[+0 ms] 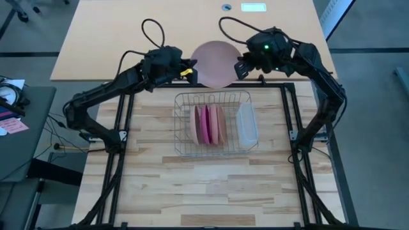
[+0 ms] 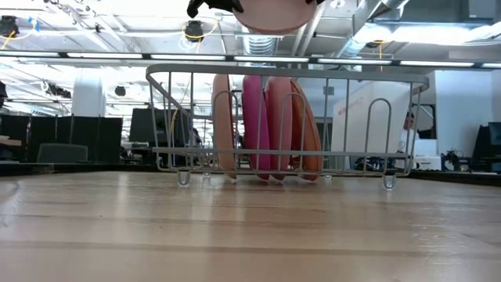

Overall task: Sort dishes
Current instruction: Put the beige plate in the dish rack

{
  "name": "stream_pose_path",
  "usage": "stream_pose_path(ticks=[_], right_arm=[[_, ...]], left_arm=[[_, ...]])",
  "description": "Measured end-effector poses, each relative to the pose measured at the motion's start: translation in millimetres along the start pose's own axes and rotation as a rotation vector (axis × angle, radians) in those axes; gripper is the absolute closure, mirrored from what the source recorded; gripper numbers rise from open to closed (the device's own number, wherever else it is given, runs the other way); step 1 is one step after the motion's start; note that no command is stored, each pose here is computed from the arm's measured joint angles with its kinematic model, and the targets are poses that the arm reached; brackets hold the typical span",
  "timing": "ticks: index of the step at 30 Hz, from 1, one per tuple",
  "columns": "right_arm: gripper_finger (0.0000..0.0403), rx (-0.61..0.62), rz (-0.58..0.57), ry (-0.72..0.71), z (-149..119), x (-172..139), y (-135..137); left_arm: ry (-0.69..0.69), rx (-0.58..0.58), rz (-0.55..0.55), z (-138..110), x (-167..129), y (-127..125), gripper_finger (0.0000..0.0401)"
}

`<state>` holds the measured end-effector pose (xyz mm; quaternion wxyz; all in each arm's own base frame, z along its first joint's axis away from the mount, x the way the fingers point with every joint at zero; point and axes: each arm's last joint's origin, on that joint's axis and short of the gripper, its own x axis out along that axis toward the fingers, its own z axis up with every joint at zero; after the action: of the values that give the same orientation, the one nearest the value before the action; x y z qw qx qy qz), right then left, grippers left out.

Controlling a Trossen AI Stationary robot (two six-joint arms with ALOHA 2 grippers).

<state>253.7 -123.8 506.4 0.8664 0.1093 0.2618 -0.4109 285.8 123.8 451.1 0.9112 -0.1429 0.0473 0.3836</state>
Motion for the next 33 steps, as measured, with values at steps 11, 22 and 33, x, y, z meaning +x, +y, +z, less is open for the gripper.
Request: stream_pose_path(ticks=[11, 22, 33], right_arm=[[0.0197, -0.33, 0.019, -0.464, 39, -41, -8], [0.0195, -0.488, 0.001, -0.948, 84, 15, 37], [0.0195, -0.551, 0.006, -0.861, 66, 53, 96]], left_arm=[[-0.216, 0.065, 0.31, 35, -53, 23, 0.0399], [-0.398, 0.093, 0.519, 63, -114, 24, 0.0399], [-0.343, 0.353, 0.495, 59, -124, 3, 0.04]])
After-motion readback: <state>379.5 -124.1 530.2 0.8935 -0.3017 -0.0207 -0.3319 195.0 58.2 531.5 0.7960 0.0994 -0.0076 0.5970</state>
